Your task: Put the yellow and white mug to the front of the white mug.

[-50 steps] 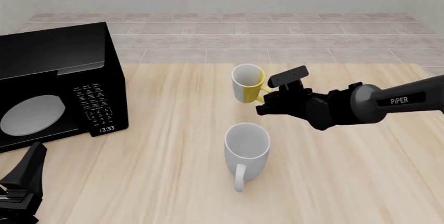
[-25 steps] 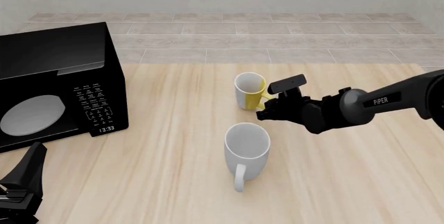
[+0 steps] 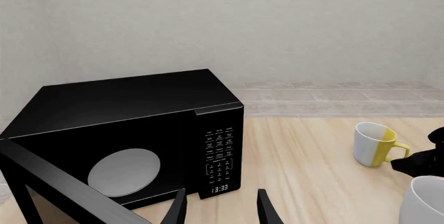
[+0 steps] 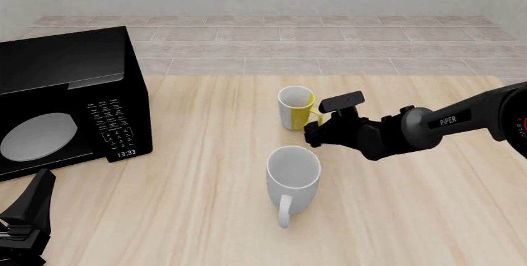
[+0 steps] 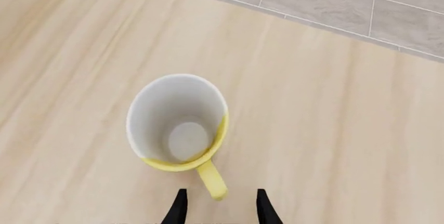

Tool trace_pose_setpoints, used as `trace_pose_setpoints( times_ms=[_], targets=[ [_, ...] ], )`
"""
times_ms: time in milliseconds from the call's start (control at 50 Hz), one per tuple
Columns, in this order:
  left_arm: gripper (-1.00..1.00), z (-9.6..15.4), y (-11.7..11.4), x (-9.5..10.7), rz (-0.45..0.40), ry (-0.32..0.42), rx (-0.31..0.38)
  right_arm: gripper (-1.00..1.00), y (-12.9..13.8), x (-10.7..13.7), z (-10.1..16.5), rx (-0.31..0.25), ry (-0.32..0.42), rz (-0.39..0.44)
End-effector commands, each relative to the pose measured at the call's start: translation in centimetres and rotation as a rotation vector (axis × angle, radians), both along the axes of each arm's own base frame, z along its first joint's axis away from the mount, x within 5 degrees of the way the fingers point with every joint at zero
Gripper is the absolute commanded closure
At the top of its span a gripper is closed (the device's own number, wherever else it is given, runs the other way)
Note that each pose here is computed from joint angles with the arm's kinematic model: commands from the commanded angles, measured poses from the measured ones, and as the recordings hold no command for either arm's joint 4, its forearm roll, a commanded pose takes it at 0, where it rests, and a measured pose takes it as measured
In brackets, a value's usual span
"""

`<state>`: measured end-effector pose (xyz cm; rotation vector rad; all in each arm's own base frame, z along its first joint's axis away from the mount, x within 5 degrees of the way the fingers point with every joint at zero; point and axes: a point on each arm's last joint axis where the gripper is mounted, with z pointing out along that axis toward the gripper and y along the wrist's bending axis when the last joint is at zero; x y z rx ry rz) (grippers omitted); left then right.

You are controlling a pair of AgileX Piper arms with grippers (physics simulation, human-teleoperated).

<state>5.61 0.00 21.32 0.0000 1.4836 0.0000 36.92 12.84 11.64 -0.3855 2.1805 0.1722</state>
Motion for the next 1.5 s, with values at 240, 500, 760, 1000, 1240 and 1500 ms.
trace_pose_setpoints(
  times_ms=[240, 500, 760, 1000, 1240, 1500],
  targets=[
    [-1.0, 0.0, 0.0, 0.0, 0.0, 0.0, 0.0, -1.0, -0.4, -1.2, 3.4, -0.027, -0.055, 0.037],
    [-1.0, 0.0, 0.0, 0.0, 0.0, 0.0, 0.0, -1.0, -1.3, -3.5, 7.9, -0.051, -0.138, 0.064],
    [-1.0, 0.0, 0.0, 0.0, 0.0, 0.0, 0.0, -1.0, -2.7, -7.4, 10.9, -0.04, -0.228, 0.066],
    [-1.0, 0.0, 0.0, 0.0, 0.0, 0.0, 0.0, -1.0, -5.6, -12.8, 13.2, -0.036, -0.325, 0.033],
    [-1.0, 0.0, 0.0, 0.0, 0.0, 0.0, 0.0, -1.0, -8.0, -16.9, 11.7, -0.001, -0.443, -0.033],
    [-1.0, 0.0, 0.0, 0.0, 0.0, 0.0, 0.0, -1.0, -9.1, -19.5, 13.3, -0.033, -0.545, -0.046]
  ],
)
